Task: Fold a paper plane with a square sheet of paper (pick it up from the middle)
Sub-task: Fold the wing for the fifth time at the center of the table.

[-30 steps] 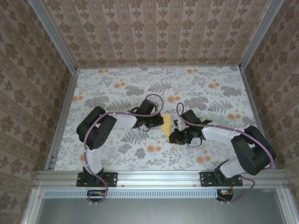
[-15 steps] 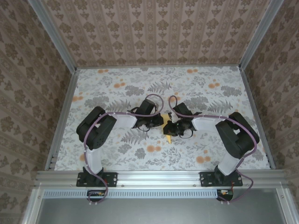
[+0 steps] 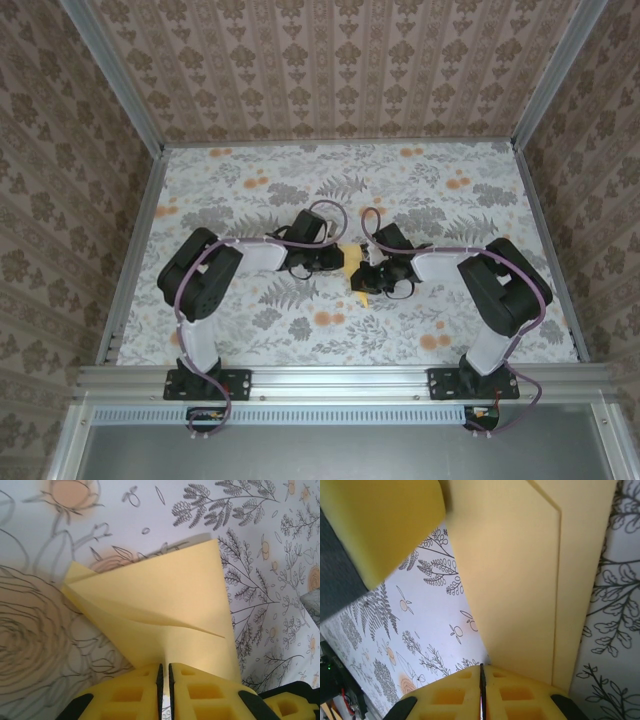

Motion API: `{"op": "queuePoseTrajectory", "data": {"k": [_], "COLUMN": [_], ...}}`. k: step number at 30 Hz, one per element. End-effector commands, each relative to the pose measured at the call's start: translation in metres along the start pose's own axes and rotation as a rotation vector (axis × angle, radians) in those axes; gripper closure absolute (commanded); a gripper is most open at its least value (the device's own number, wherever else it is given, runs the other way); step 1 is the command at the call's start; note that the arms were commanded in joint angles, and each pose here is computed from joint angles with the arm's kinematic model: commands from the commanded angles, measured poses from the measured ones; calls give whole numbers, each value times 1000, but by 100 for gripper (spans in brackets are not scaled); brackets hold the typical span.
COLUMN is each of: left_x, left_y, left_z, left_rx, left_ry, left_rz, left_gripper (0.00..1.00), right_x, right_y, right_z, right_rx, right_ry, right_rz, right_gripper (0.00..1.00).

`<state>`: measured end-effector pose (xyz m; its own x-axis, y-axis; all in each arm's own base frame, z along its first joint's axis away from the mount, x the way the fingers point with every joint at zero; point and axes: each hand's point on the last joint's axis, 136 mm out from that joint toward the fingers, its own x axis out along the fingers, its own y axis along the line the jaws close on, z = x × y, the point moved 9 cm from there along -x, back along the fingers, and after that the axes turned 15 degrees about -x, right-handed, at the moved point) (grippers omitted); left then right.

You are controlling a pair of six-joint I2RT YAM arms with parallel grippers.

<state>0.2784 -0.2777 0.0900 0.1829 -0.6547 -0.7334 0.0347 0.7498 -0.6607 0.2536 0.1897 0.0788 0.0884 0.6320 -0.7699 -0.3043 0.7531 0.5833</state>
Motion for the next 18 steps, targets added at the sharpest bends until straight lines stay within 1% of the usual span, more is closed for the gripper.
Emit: {"op": "queuePoseTrajectory", "data": {"k": [1, 8, 14, 18], "left_x": [-8, -12, 0, 8], "left_y": [3, -11, -9, -4], "left_z": [6, 7, 6, 8], "left_rx": [37, 93, 85, 58], "left_ry": [10, 8, 36, 40], "left_rz": [-29, -136, -135, -81], "left_gripper": [84, 82, 82, 82], "right_x": [10, 14, 15, 14], "right_y": [-29, -28, -28, -28], "right_z": [-40, -38, -38, -38], "right_rx": [90, 97, 102, 107], "right_ry": [164, 171, 166, 159], "right_rz": [-110, -90, -71, -60], "right_gripper": [89, 89, 89, 89]}}
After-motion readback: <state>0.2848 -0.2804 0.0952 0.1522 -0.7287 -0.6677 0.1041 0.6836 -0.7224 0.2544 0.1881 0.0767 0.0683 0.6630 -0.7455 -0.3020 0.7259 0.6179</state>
